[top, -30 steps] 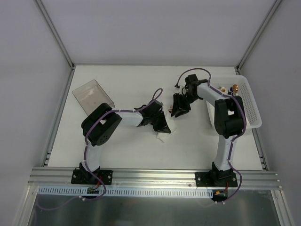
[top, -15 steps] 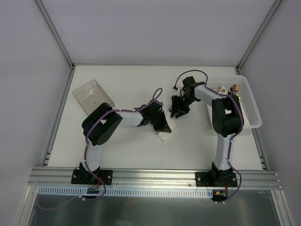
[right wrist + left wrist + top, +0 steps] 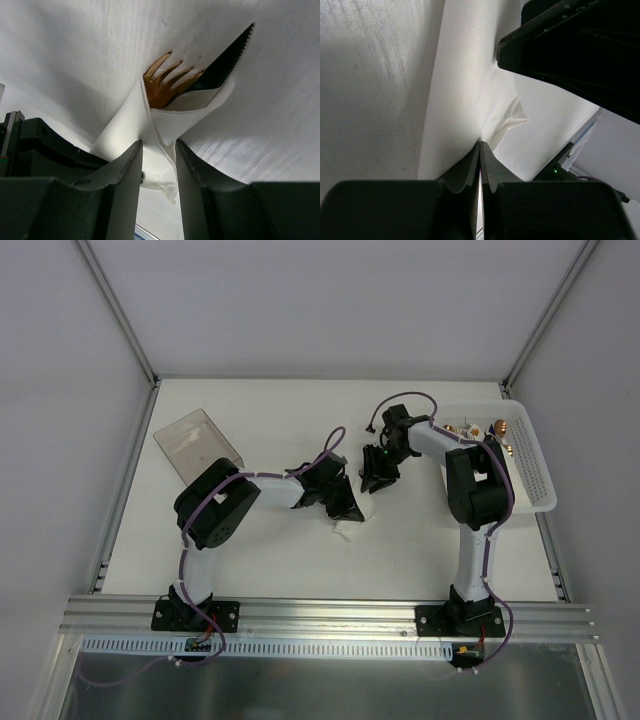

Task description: Place the utensils on the paper napkin and roll it up

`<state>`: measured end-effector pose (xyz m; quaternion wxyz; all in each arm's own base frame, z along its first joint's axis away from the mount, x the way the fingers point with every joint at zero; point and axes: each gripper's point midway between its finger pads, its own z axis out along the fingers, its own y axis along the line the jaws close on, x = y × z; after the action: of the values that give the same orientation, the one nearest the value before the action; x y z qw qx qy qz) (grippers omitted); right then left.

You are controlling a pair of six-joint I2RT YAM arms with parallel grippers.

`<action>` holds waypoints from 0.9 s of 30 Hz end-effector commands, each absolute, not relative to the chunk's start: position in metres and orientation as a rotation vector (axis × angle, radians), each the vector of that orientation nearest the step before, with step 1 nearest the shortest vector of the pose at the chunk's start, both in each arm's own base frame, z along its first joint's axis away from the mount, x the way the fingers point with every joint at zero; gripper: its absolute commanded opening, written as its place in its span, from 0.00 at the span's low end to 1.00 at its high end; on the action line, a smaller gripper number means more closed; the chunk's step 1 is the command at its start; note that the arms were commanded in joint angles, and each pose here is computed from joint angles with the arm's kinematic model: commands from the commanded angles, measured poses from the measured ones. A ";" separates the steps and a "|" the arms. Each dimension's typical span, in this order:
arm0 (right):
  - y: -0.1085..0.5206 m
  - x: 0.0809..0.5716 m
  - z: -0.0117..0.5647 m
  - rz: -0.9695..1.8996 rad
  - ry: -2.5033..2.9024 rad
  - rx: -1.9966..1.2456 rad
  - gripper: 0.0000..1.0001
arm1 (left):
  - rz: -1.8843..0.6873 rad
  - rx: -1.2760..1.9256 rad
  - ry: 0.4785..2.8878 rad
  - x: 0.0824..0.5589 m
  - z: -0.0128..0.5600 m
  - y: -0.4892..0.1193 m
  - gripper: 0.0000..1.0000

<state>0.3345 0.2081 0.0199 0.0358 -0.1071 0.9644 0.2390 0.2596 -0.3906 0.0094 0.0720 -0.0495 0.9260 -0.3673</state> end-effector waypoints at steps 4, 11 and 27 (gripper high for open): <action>0.197 0.334 -0.010 0.534 3.042 -0.249 0.34 | -0.709 -0.261 2.960 0.240 -0.063 -0.333 0.00; 0.192 0.335 -0.012 0.432 3.071 -0.181 0.32 | -0.703 -0.265 2.959 0.239 -0.063 -0.331 0.00; 0.209 0.339 -0.012 0.419 3.092 -0.064 0.31 | -0.695 -0.274 2.955 0.240 -0.063 -0.330 0.00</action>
<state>0.3379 0.2109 0.0177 0.0112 -0.0151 0.9833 0.1813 0.2598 -0.3908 0.0087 0.0727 -0.0558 0.9241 -0.3710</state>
